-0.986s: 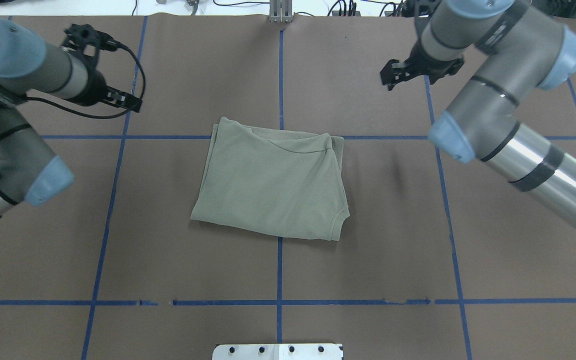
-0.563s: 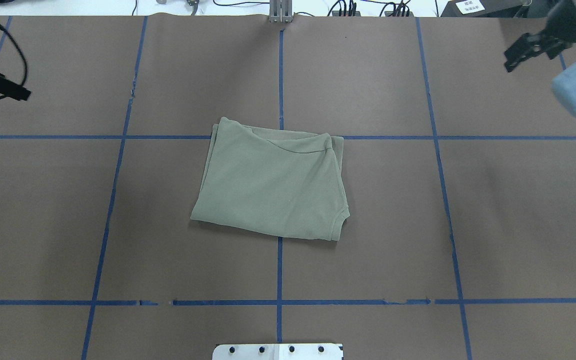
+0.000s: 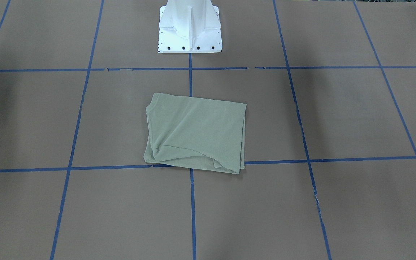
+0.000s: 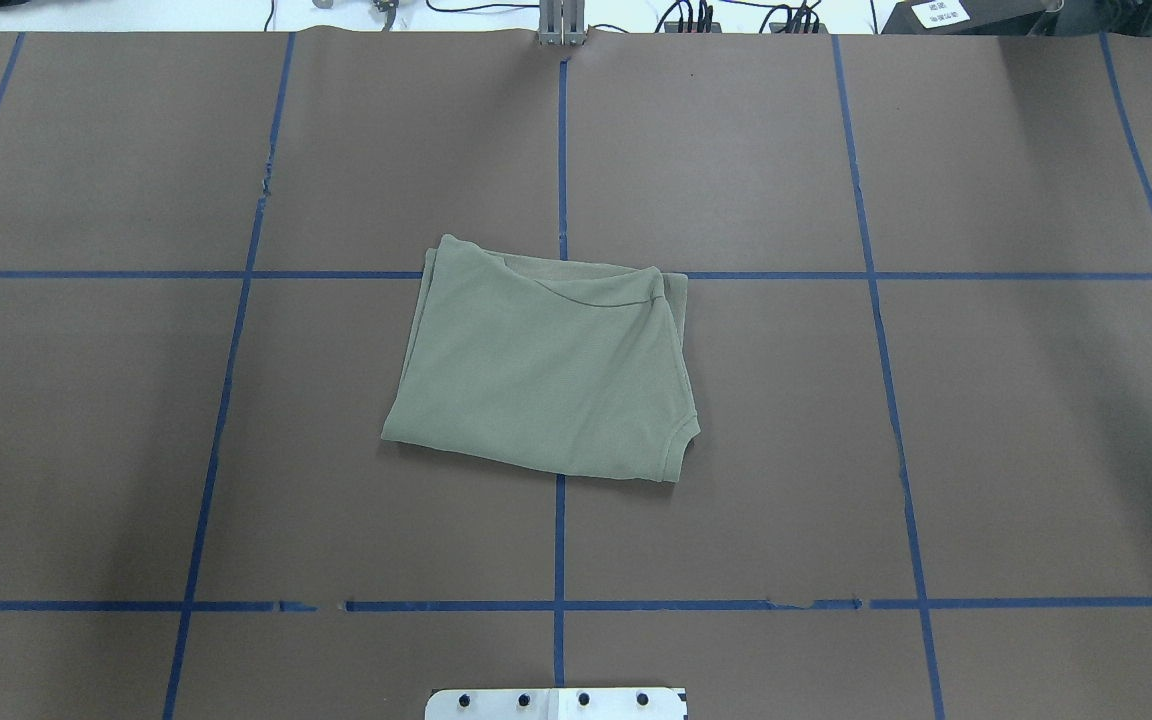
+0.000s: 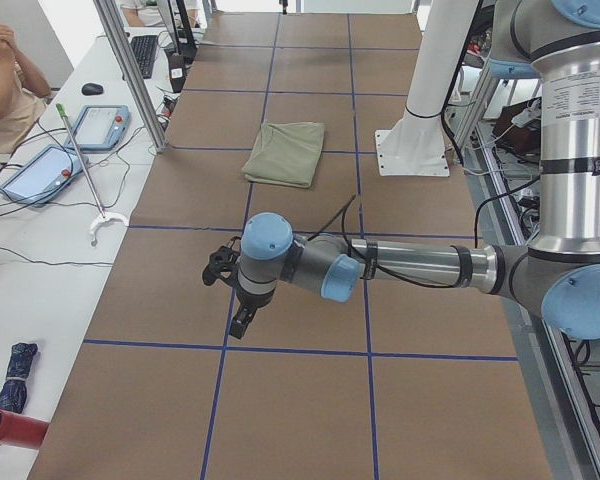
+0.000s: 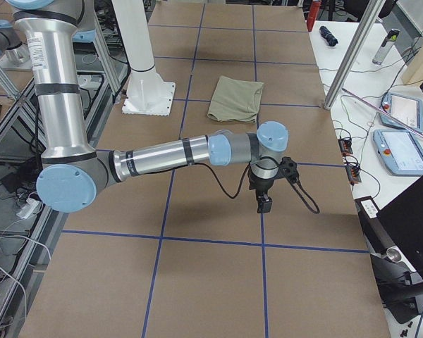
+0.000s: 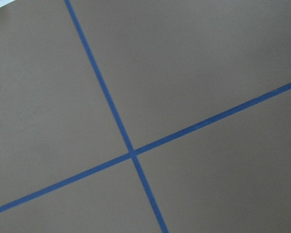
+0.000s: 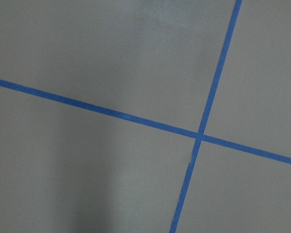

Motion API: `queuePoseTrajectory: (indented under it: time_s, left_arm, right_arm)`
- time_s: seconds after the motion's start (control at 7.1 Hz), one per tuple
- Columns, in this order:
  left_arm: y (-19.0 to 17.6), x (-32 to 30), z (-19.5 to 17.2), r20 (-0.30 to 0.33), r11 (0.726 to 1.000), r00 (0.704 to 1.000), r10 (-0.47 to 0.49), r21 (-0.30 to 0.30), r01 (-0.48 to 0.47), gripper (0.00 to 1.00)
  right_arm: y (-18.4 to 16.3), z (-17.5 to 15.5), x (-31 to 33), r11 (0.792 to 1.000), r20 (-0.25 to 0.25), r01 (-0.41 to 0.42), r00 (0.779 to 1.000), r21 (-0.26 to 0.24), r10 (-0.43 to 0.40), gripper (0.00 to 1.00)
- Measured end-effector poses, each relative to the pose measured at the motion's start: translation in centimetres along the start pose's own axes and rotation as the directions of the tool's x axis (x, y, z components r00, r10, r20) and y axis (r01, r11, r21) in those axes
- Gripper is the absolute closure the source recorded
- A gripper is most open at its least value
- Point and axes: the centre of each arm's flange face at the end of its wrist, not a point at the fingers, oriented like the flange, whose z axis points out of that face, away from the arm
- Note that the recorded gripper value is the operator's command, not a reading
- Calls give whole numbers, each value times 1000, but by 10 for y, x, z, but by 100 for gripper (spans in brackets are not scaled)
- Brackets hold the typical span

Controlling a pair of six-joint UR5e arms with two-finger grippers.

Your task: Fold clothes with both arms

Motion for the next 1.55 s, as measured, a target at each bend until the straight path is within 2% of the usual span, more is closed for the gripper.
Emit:
queuePoseTrajectory:
  time_s: [0.28,0.42,0.7,0.99,1.55]
  left_arm:
    - [20,-17,10,-12,983,991,-136,-125,133,0]
    - [18,-18,10,-14,970,984,-178,-168,173,0]
    - [7,-7,0,-43,970,981,-188,-166,178,0]
    - [-2,4,-9,-85,976,980,-178,-143,165,0]
    - [1,4,-8,-95,975,979,-180,-145,166,0]
  right_arm:
    - [35,21,19,998,7,-46,999,-47,46,0]
    - [43,23,25,997,18,-64,998,-50,65,0]
    - [58,13,42,994,49,-109,993,-26,110,0]
    - [62,3,49,992,53,-126,991,-3,126,0]
    - [60,0,49,992,47,-129,990,2,129,0]
